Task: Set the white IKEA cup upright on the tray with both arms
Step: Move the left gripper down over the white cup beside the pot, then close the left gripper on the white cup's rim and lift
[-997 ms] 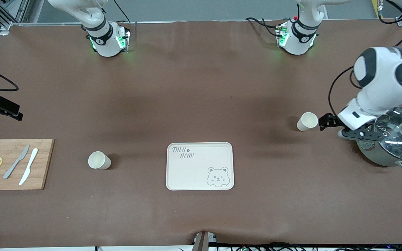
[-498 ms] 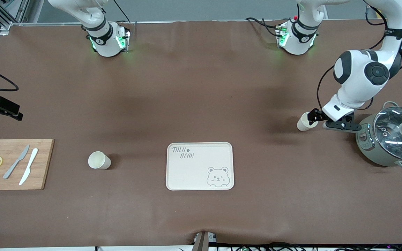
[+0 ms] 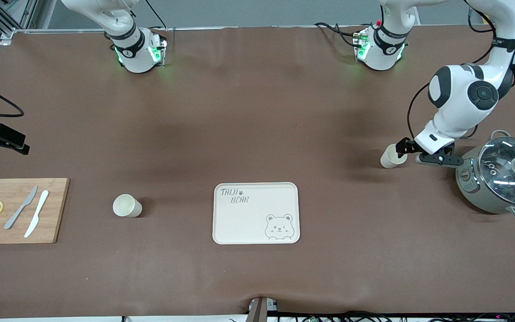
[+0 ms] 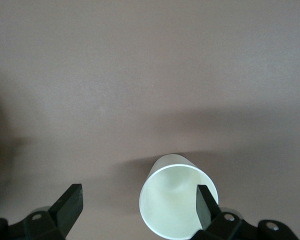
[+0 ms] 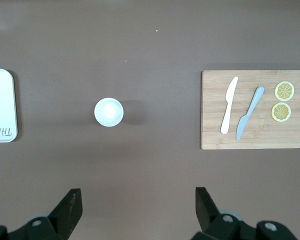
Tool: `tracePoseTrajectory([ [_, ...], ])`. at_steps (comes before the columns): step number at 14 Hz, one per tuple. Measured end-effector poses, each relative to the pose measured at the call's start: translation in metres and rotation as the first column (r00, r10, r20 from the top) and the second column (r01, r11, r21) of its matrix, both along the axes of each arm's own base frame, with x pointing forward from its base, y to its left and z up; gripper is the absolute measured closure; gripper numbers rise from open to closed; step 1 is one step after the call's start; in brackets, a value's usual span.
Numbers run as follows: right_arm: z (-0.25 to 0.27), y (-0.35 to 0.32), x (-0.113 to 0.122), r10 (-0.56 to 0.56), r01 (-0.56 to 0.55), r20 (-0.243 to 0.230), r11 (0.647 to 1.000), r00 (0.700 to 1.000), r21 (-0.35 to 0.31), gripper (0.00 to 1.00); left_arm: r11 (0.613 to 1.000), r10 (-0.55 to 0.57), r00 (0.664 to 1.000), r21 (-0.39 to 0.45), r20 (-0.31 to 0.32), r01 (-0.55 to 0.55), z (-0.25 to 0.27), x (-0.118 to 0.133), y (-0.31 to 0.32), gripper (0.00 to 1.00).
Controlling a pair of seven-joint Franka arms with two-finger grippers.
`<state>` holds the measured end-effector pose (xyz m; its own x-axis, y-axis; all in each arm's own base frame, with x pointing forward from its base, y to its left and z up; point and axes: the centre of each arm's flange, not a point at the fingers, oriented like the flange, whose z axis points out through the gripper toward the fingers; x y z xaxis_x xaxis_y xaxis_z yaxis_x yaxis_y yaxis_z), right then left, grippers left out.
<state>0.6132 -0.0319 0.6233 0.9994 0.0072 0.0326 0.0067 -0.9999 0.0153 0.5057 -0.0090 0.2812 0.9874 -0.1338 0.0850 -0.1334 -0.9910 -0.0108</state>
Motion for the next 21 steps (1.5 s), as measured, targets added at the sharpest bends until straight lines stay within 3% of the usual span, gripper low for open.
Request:
tracePoseTrajectory([
  [13, 0.000, 0.000, 0.000, 0.000, 0.000, 0.000, 1.000, 1.000, 0.000, 0.00, 1.000, 0.001, 1.000, -0.011, 0.015, -0.001, -0.059, -0.009, 0.000, 0.00],
  [21, 0.000, 0.000, 0.000, 0.001, -0.001, 0.000, 1.000, 1.000, 0.000, 0.00, 1.000, 0.004, 1.000, -0.016, -0.009, -0.004, -0.084, -0.015, -0.001, 0.00],
])
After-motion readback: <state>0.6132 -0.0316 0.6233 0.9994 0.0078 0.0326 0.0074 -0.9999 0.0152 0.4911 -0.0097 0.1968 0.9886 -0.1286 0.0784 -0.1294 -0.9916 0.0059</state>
